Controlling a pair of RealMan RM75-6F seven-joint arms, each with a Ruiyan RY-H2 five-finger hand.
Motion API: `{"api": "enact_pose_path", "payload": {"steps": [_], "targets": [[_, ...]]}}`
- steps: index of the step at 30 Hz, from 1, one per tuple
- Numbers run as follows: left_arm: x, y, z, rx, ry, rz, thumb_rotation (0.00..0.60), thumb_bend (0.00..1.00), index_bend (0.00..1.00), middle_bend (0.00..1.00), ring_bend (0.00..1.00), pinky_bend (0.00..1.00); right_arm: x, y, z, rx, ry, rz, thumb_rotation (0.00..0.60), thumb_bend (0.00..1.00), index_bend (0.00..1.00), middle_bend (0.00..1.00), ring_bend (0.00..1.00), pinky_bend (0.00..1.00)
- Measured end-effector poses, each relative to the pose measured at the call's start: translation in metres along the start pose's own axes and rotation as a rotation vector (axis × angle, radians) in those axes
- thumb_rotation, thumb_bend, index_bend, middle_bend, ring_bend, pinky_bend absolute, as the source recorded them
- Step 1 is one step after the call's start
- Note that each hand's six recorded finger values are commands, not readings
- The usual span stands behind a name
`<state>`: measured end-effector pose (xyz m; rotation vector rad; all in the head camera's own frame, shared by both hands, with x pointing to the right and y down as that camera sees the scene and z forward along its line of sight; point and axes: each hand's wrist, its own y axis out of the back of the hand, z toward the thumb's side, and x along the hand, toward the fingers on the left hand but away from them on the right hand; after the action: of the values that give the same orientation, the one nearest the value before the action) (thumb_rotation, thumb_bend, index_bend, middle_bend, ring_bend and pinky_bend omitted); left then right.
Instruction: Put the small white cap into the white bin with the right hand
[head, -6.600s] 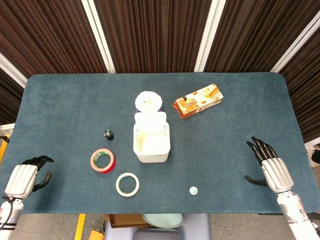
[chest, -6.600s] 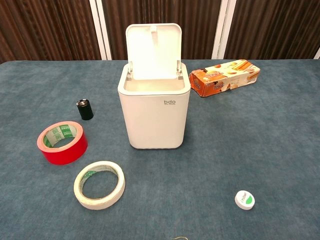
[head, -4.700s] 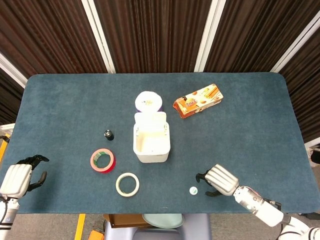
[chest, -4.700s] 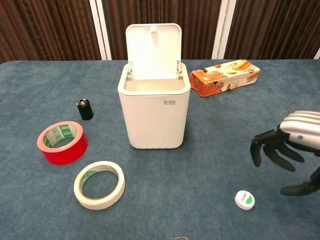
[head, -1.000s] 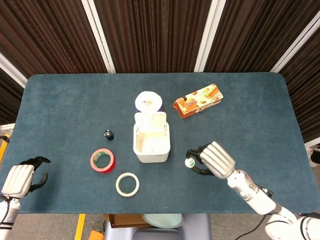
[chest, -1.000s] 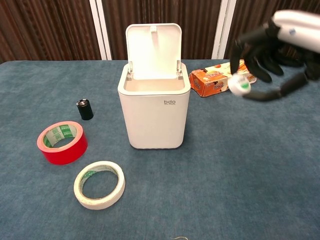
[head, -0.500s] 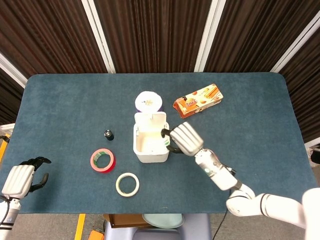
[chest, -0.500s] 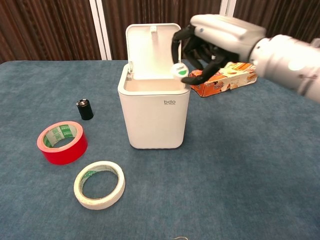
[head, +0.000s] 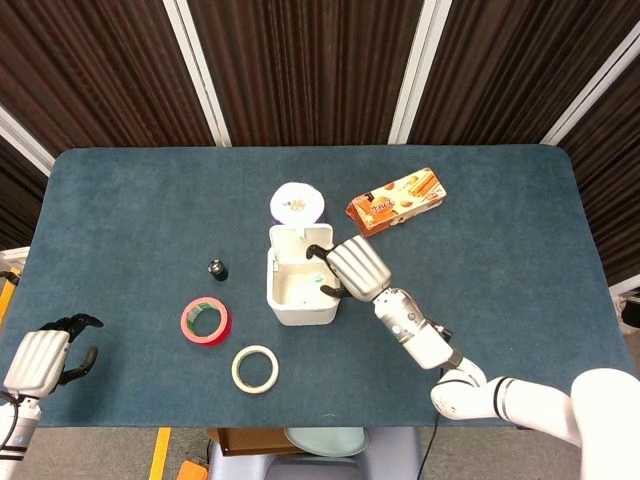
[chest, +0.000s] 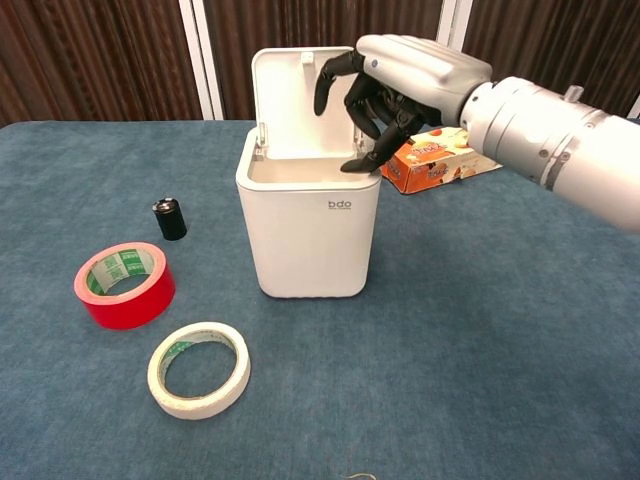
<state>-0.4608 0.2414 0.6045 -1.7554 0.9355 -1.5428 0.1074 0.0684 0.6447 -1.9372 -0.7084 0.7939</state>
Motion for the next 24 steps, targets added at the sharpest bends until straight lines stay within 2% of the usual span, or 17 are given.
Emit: {"api": "enact_pose_path", "payload": {"steps": [5,8,13,18,20,24], "targets": [[0.0,-0.001,0.0,0.003,-0.001,-0.005,0.6,0.45,0.36,0.33,0.35,0.43,0.009,0.009,0.001,-0.016,0.011,-0.011,0.6,0.09,0.31,0.86,0.84,1.0],[0.0,-0.001,0.0,0.003,0.0,-0.004,0.6,0.45,0.36,0.33,0.35,0.43,0.018,0.02,0.002,-0.033,0.016,-0.044,0.6,0.09,0.34,0.86,0.84,1.0],[0.0,0.0,0.0,0.002,-0.001,0.0,0.6,0.45,0.35,0.33,0.35,0.43,0.049,0.045,-0.005,-0.046,0.008,-0.14,0.6,0.09,0.41,0.86,0.81,1.0],[0.0,-0.001,0.001,0.008,0.0,0.0,0.6,0.45,0.35,0.33,0.35,0.43,0.109,0.066,-0.028,-0.013,-0.057,-0.249,0.6,0.09,0.49,0.84,0.74,0.93],[-0.001,-0.001,0.002,0.014,-0.001,0.0,0.6,0.45,0.35,0.33,0.35,0.43,0.136,0.07,-0.04,0.017,-0.099,-0.282,0.6,0.09,0.52,0.8,0.69,0.87],[-0.001,-0.002,0.004,0.031,-0.006,-0.001,0.6,0.45,0.36,0.33,0.35,0.43,0.196,0.072,-0.07,0.134,-0.207,-0.325,0.6,0.09,0.53,0.62,0.53,0.7]]}}
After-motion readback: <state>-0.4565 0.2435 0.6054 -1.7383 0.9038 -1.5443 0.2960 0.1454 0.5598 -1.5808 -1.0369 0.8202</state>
